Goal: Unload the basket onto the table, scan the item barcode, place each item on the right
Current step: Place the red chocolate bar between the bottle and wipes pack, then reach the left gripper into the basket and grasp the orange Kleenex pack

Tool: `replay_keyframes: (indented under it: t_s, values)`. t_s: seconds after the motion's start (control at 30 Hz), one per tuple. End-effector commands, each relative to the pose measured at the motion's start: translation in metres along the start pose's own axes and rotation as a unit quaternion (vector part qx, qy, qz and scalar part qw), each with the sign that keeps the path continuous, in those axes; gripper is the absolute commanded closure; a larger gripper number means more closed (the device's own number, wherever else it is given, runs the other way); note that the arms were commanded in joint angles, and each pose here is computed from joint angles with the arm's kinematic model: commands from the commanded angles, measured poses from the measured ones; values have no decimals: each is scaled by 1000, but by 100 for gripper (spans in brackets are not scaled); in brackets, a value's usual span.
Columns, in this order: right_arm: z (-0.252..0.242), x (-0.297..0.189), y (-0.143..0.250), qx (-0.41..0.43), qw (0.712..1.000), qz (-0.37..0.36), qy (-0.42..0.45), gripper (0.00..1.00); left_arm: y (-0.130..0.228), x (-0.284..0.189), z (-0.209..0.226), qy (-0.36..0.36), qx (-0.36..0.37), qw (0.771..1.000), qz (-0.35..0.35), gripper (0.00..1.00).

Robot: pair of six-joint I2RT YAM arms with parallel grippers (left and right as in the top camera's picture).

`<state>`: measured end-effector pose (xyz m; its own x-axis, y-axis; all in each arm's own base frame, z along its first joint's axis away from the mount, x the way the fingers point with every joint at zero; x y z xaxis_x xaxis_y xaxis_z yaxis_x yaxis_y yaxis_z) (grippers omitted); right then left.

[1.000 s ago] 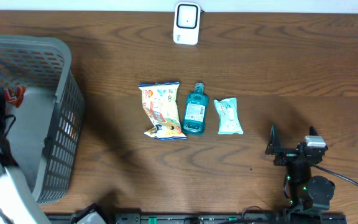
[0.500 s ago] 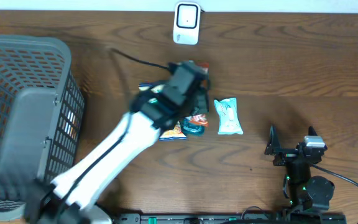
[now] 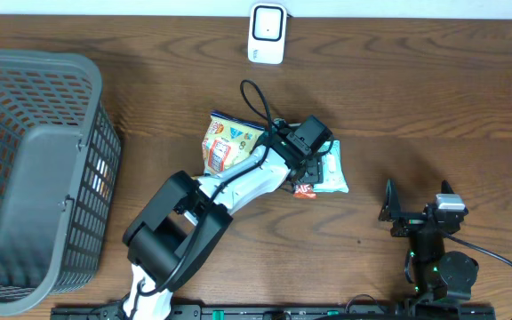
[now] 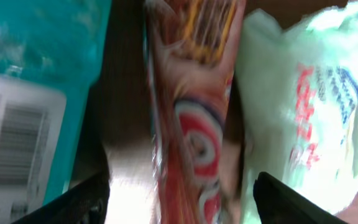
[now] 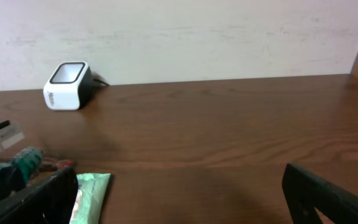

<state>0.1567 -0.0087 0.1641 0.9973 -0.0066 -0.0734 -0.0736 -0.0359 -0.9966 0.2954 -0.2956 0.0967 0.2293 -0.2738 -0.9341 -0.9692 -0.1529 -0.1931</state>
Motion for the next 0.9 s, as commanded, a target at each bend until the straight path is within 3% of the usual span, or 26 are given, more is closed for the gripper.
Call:
replay_keyframes:
  t_s: [0.0,0.1,0.2,0.33,0.37,0.43,0.5,0.53,0.63,0.7,0.77,0.87]
  values:
    - [1,0,1,6,1000,0,-4,1,-9,-58,-11,30,16,999,-32,23]
    - [1,0,1,6,1000,0,-4,1,-19,-125,-12,37,21,993,-108,15]
    - [1,0,1,6,1000,0,-4,1,-23,-193,-8,80,70,977,-182,10]
    - [1,0,0,6,1000,0,-4,1,-37,-278,32,66,26,943,-324,2]
    - [1,0,0,6,1000,0,-4,1,-45,-313,60,39,-22,917,-396,2]
    - [1,0,0,6,1000,0,-4,1,-50,-340,86,10,-67,890,-451,2]
    - [1,0,1,6,1000,0,-4,1,-53,-393,146,-52,-170,818,-548,2]
    - [1,0,0,6,1000,0,-4,1,-51,-408,168,-75,-206,791,-572,2]
    - [1,0,1,6,1000,0,-4,1,-49,-430,216,-133,-275,740,-599,2]
    - [1,0,1,6,1000,0,-4,1,-49,-434,252,-179,-319,720,-590,2]
    - [1,0,1,6,1000,0,-4,1,-51,-424,282,-197,-349,735,-547,2]
    - [1,0,1,6,1000,0,-4,1,-53,-386,330,-170,-408,795,-417,2]
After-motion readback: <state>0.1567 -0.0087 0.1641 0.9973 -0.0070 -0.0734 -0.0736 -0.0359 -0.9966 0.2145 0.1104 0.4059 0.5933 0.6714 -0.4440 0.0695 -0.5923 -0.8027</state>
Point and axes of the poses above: each gripper's point midway between its finger pads, its own x axis out along the fingers, its own z axis along the line the jaws close on, y = z × x, the point moved 9 cm from there along -x, back along the fingers, and after that the axes turned 6 degrees about -x, right-handed, at the moved point
